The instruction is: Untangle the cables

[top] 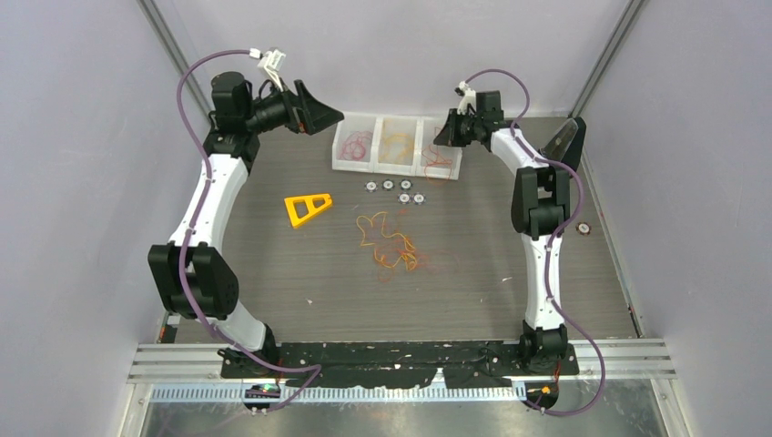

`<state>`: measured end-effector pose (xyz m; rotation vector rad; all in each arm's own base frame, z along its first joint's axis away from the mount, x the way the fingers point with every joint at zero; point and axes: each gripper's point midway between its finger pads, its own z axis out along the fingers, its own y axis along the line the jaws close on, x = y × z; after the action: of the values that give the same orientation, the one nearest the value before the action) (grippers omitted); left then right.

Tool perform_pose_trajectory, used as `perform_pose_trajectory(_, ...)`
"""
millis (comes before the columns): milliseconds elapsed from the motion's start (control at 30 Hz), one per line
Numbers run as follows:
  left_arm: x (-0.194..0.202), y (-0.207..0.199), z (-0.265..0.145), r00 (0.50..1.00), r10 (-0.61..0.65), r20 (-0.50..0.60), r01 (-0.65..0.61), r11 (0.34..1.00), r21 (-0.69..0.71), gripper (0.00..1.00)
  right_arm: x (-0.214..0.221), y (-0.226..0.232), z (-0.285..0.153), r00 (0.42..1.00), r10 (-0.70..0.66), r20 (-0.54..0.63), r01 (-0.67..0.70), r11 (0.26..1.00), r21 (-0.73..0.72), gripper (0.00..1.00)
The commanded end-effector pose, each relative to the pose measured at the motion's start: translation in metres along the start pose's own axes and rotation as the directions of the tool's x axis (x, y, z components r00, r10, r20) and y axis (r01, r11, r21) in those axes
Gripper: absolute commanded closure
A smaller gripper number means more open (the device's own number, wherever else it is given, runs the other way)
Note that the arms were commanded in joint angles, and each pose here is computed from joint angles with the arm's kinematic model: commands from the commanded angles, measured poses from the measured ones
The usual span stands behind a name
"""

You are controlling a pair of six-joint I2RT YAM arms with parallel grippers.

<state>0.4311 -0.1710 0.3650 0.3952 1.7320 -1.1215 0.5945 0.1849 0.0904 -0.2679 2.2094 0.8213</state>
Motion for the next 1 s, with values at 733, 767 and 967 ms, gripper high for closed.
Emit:
perform_pose_trajectory(733,-0.022,-0.009,-0.001,0.999,0.028,0.040,-0.028,0.999,0.017,0.00,-0.025,0.059,-0.110,0.899,-0.437,-0.033,0.437,0.899,0.000,0.35)
perform_pose_trajectory(767,-0.021,-0.010,-0.001,0.999,0.030,0.036,-0.031,0.999,0.020,0.00,-0.019,0.061,-0.109,0.888,-0.457,-0.056,0.457,0.890,-0.019,0.35)
perform_pose_trajectory(967,-0.019,-0.013,-0.004,0.998,0.057,0.024,-0.058,0.998,0.023,0.00,0.021,0.063,-0.108,0.801,-0.561,-0.209,0.541,0.828,-0.149,0.35)
